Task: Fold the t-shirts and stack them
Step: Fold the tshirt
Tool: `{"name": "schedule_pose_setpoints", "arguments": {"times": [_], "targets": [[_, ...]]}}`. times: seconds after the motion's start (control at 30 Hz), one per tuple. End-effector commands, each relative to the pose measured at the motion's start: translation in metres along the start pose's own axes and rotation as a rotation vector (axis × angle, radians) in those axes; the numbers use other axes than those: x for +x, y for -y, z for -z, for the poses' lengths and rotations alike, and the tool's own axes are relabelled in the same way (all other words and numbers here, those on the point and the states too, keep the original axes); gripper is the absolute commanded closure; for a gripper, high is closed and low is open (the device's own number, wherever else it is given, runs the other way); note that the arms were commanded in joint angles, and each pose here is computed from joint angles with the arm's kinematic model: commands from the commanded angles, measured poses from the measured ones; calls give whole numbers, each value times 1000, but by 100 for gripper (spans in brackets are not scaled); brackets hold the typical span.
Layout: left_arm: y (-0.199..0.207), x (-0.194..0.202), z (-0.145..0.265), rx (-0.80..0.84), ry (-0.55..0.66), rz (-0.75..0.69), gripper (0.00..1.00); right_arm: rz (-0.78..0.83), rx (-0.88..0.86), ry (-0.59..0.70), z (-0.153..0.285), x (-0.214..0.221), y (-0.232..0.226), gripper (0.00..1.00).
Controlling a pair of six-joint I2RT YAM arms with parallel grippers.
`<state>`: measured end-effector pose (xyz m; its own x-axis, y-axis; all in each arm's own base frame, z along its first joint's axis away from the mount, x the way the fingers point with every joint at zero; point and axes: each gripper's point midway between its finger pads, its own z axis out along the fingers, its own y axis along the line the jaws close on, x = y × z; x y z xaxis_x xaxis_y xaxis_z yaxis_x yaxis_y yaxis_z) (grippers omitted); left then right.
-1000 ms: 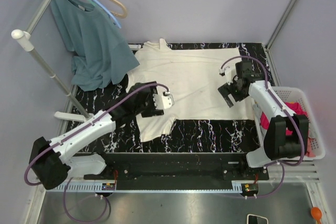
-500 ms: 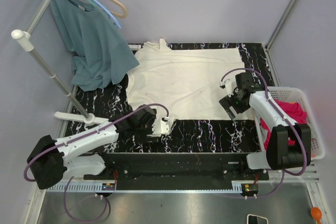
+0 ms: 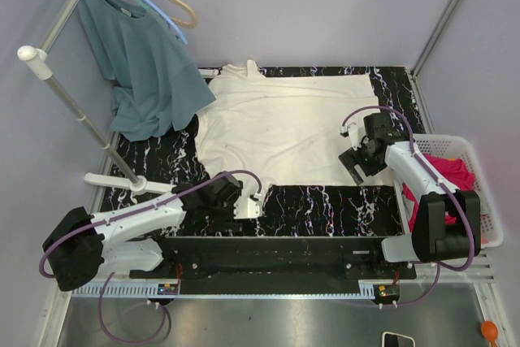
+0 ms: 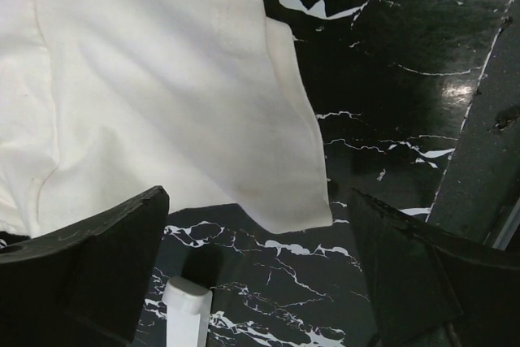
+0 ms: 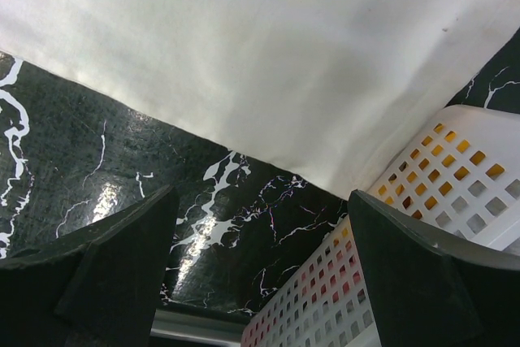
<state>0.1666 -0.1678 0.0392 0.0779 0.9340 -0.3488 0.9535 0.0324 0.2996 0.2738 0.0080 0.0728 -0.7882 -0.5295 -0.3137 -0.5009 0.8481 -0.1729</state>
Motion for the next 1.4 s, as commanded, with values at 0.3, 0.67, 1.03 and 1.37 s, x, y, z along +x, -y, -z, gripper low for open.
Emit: {"name": "schedule_pose_setpoints", "arguments": {"times": [0.3, 0.67, 1.03, 1.37], "targets": [[7, 10, -5, 4, -8, -39, 18, 4, 35, 10, 1, 3, 2, 5], [16, 10, -12, 59, -13, -40, 58, 51, 118, -29, -2, 15, 16, 5], [3, 14, -13, -36, -11, -26, 100, 120, 168, -95, -11, 26, 27, 5], [-23, 43, -5, -187, -68, -21, 100, 183, 199, -144, -6, 28, 38, 5]]}}
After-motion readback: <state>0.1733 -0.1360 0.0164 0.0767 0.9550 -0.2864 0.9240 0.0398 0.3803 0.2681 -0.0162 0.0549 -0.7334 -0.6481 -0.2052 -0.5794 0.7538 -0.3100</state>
